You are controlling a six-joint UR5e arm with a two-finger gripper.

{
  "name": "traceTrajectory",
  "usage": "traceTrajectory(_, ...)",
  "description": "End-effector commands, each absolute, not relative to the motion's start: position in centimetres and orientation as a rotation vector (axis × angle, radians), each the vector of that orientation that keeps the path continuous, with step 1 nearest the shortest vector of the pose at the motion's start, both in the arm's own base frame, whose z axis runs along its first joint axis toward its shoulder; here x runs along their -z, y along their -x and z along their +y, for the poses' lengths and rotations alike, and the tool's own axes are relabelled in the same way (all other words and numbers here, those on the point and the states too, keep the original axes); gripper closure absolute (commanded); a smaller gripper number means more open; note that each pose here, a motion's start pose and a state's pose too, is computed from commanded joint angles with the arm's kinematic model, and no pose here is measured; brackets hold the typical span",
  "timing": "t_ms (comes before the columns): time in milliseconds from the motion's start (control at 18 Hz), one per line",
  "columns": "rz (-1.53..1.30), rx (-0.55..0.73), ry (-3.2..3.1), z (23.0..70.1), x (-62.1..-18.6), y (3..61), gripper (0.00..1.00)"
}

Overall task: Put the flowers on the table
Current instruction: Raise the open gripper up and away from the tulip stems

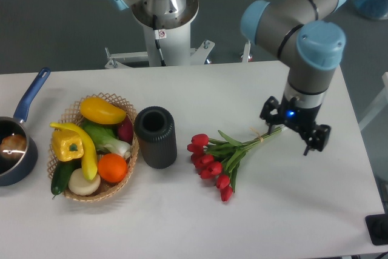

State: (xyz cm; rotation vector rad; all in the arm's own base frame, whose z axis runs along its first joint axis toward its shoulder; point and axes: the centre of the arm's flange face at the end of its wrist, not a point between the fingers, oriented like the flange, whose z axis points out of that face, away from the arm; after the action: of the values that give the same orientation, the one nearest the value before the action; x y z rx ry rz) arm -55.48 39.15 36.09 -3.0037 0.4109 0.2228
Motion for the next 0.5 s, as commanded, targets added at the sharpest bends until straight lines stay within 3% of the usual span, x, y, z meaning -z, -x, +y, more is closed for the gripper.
traceTrajectory(500, 0.421, -0.191, 3.028, 37.1, -34.7, 57.2, 0.00)
